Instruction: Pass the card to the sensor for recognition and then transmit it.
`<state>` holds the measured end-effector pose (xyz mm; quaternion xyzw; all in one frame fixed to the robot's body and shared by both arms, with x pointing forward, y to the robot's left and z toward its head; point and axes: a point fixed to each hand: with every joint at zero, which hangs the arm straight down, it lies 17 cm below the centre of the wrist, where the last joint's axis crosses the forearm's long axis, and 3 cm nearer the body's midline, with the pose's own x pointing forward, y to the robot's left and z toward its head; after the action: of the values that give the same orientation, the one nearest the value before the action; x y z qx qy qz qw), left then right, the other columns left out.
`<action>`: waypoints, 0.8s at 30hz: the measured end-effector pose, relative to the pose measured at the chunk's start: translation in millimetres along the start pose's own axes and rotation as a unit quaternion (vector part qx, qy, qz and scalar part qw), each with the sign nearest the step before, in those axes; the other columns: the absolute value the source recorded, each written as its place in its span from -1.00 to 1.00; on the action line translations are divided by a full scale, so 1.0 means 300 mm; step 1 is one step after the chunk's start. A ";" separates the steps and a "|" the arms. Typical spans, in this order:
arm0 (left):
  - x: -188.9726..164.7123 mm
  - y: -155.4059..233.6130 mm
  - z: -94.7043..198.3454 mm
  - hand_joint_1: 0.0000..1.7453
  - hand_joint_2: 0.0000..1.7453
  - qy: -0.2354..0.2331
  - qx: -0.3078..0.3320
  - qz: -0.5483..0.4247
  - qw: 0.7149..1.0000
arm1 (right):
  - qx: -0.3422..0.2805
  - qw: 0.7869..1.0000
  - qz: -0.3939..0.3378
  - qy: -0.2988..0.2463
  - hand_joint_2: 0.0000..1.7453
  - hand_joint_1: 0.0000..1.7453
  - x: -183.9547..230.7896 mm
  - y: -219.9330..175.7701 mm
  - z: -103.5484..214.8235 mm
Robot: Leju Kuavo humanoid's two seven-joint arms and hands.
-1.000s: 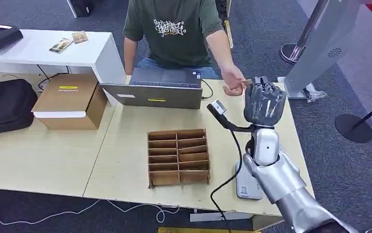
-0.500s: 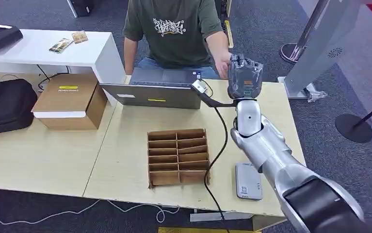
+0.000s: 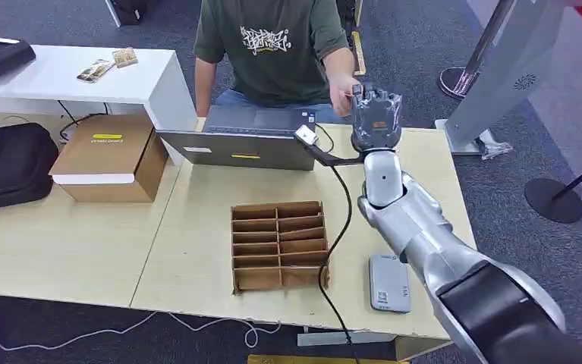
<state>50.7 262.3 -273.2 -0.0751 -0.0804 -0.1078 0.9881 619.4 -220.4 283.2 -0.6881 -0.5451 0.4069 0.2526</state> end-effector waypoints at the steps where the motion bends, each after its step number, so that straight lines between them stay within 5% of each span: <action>1: 0.000 0.000 0.000 -1.00 -1.00 0.000 0.000 0.000 1.000 | 0.001 1.000 0.001 -0.001 1.00 1.00 0.002 0.001 0.000; 5: 0.000 -0.001 0.000 -1.00 -1.00 0.000 0.000 0.003 1.000 | 0.002 1.000 0.001 -0.004 1.00 1.00 0.009 0.004 0.002; 6: 0.000 -0.001 0.000 -1.00 -1.00 0.000 0.000 0.004 1.000 | 0.003 1.000 0.001 -0.004 1.00 -0.62 0.010 0.004 0.002; 7: 0.000 -0.001 0.000 -1.00 -1.00 0.001 0.000 0.005 1.000 | 0.003 1.000 0.001 -0.006 1.00 -1.00 0.013 0.004 0.002; 24: 0.000 -0.004 0.000 -1.00 -1.00 0.001 -0.001 0.008 1.000 | 0.001 1.000 -0.002 -0.010 1.00 -1.00 0.029 -0.004 0.000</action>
<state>50.5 261.0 -273.1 -0.0768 -0.0792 -0.1004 0.9888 619.5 -211.6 281.8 -0.6823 -0.5491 0.4138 0.2484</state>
